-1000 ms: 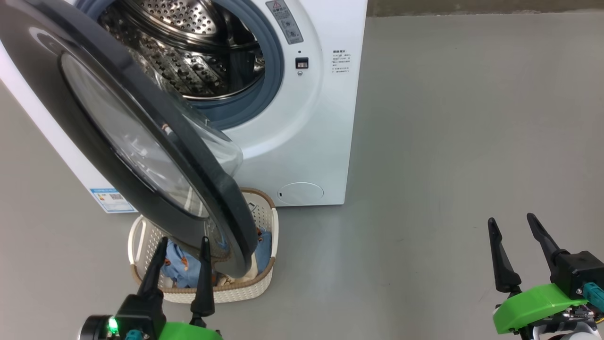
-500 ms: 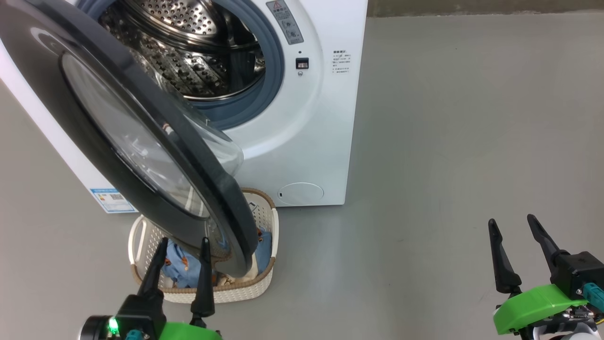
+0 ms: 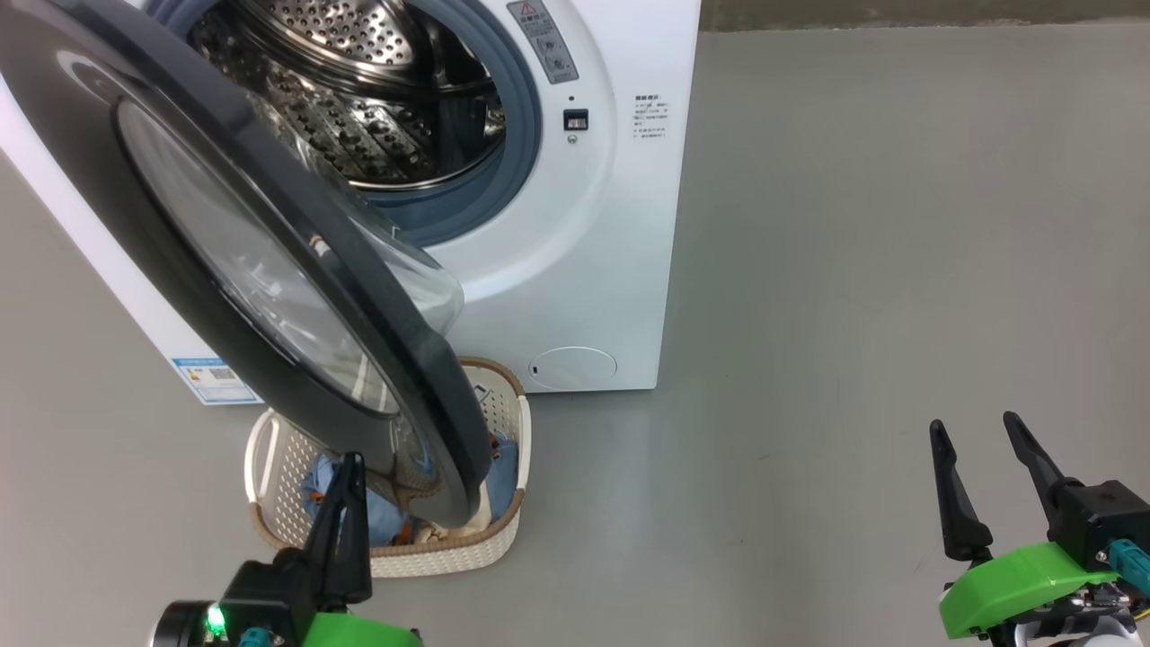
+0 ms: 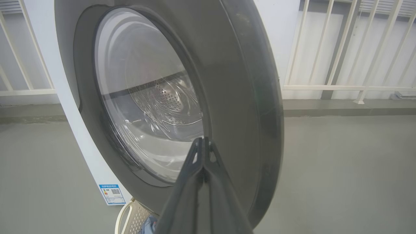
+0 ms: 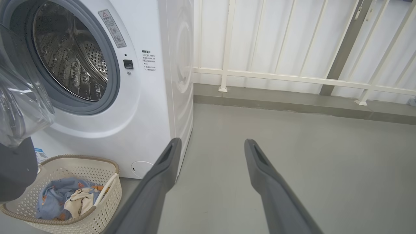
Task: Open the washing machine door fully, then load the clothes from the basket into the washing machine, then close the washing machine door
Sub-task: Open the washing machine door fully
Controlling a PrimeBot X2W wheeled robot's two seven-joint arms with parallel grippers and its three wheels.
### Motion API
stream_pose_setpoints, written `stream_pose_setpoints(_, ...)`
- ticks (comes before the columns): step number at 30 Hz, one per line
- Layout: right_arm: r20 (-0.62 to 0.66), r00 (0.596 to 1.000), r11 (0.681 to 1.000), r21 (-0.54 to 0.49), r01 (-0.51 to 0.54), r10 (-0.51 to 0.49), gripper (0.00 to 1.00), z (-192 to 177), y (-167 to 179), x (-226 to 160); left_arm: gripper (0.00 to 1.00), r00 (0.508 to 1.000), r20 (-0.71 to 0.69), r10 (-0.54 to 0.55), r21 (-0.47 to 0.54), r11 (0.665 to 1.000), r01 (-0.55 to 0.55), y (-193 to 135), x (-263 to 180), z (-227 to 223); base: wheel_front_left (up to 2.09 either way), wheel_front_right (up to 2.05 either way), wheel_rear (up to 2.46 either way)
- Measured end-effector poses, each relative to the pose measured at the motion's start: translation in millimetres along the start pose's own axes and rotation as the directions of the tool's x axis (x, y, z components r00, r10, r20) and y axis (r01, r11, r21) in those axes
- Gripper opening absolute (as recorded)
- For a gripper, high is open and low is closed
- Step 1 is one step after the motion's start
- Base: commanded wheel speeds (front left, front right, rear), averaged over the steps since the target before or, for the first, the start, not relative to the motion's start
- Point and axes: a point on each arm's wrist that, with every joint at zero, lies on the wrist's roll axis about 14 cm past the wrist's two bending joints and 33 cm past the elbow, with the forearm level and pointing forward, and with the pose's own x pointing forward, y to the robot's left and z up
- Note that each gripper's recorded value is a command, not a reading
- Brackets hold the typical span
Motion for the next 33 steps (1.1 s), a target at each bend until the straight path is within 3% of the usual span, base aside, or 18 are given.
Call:
stream_pose_setpoints(18, -0.005, 1.0, 1.0, 0.004, 0.001, -0.001, 1.0, -2.6, 0.0, -0.8, 0.0, 0.996, 0.081, 0.028, -0.016, 1.0, -0.027, 8.7, 5.1, 26.1, 0.0, 0.0, 0.0)
stream_pose_setpoints(27, -0.007, 1.0, 0.999, 0.052, 0.007, -0.006, 1.0, -3.9, -0.6, -3.2, 0.0, 0.956, 0.288, 0.057, -0.074, 0.997, -0.037, 20.2, 28.0, 95.6, 0.0, 0.0, 0.0)
stream_pose_setpoints(33, 0.003, 1.0, 0.999, 0.05, 0.007, -0.007, 1.0, -0.3, -1.0, -5.9, 0.0, 0.913, 0.407, 0.011, -0.068, 0.998, 0.019, 10.1, 38.2, 137.8, 0.0, 0.0, 0.0)
